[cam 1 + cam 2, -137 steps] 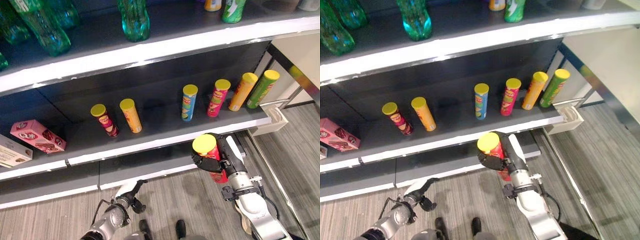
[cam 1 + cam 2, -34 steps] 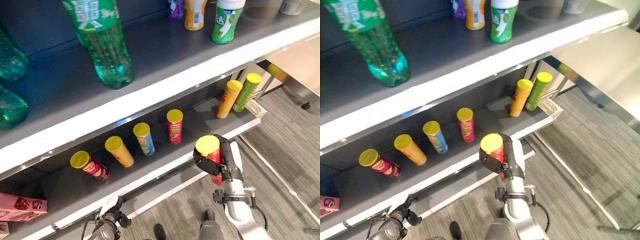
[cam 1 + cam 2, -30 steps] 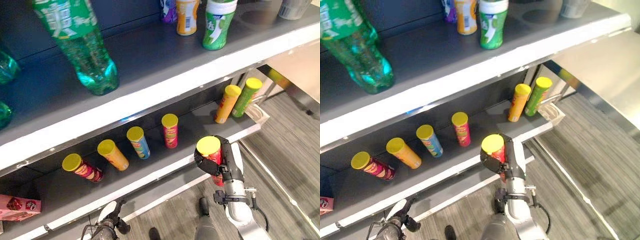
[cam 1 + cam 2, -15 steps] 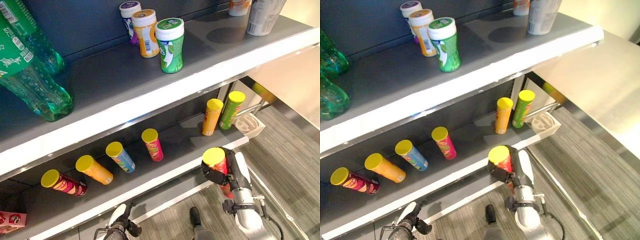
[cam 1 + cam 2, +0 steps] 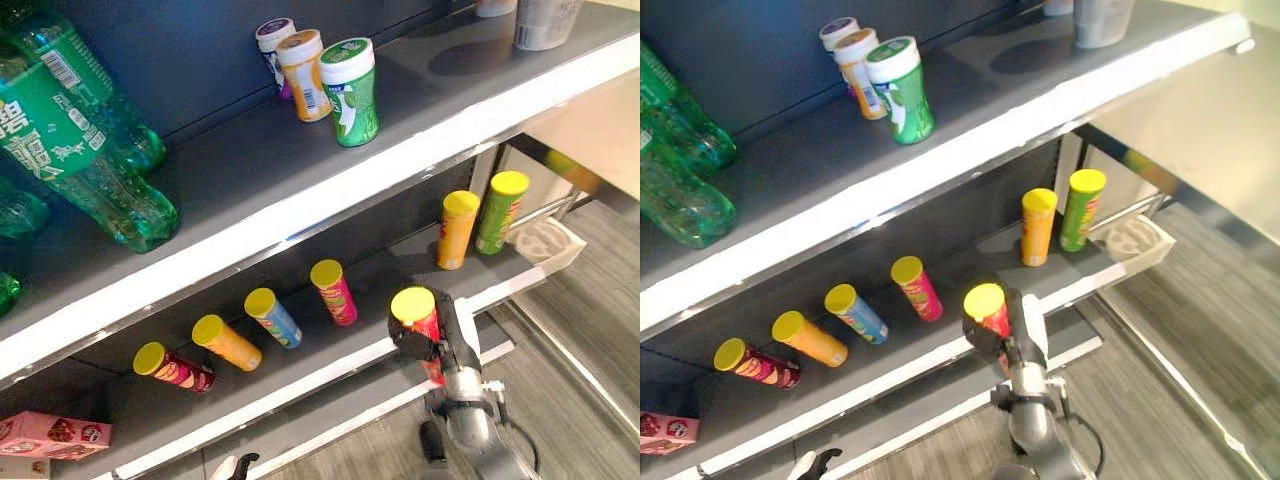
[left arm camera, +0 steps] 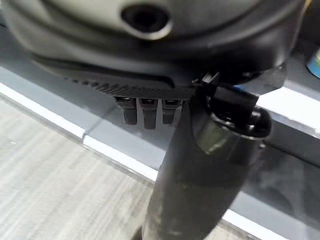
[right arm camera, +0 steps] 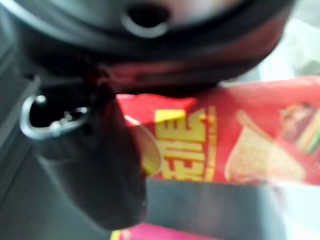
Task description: Put the goods on the table back onto the shelves and tidy them up.
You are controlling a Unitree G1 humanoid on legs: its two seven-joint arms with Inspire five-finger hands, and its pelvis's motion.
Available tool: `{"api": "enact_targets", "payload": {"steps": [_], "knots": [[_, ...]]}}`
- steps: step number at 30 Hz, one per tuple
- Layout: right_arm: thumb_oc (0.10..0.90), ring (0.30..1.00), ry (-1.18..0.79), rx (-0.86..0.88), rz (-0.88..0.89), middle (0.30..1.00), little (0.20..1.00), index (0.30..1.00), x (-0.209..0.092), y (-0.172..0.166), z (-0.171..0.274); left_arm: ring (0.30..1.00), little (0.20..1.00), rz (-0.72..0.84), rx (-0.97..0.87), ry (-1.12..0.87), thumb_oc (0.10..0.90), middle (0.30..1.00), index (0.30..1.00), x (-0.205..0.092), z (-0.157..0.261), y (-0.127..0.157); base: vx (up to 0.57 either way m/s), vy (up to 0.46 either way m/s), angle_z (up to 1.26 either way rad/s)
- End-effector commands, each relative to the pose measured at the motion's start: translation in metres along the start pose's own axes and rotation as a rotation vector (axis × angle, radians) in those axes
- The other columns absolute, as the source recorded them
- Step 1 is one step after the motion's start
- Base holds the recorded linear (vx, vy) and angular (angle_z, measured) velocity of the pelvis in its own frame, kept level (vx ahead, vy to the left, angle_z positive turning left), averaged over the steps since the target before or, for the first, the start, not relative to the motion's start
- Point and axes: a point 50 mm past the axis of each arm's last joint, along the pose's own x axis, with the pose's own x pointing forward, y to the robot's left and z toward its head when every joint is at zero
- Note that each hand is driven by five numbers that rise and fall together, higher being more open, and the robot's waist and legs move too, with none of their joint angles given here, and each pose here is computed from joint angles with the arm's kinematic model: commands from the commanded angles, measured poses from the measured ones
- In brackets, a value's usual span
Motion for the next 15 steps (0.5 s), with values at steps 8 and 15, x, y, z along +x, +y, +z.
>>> {"api": "enact_targets", "payload": {"steps": [8,15], "knots": [[0.400,0.300,-0.432,0.122,-0.270,0.300,0.300,0.300,0.060,-0.008,0.089,0.900,0.900,0.204,0.095,-0.186,0.800,0.900,0.900,0.019,0.037,0.063,-0.03,0.028,0.12],[0.400,0.300,-0.451,0.092,-0.408,0.300,0.300,0.300,0.078,-0.018,0.094,0.900,0.900,0.242,0.083,-0.233,0.800,0.900,0.900,0.020,0.047,0.070,-0.03,0.019,0.09]]}}
